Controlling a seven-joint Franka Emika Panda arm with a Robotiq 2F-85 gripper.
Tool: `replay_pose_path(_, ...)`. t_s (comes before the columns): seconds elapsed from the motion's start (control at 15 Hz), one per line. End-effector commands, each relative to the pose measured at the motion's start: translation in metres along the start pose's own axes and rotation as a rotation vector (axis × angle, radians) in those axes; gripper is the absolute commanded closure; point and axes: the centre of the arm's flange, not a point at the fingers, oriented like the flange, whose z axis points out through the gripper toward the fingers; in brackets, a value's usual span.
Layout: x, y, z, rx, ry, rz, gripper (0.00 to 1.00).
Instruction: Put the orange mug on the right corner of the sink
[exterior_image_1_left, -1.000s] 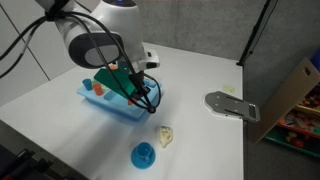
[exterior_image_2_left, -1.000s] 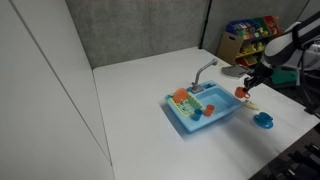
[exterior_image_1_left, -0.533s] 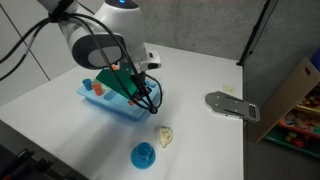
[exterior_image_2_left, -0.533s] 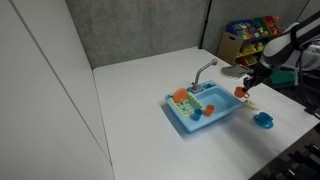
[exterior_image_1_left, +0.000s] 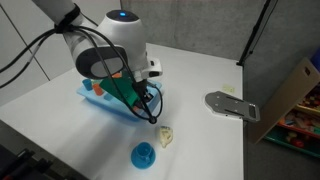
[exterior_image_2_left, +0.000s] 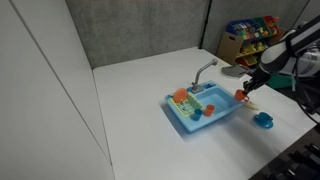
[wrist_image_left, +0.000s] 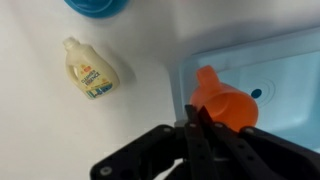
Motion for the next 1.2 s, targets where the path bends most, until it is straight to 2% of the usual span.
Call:
replay_pose_path(0.0, -0.001, 0.007, 0.007, -0.001, -0.012, 0.007, 0.97)
replay_pose_path(1.13, -0.005, 0.007, 0.017, 0.021, -0.026, -0.007, 0.97)
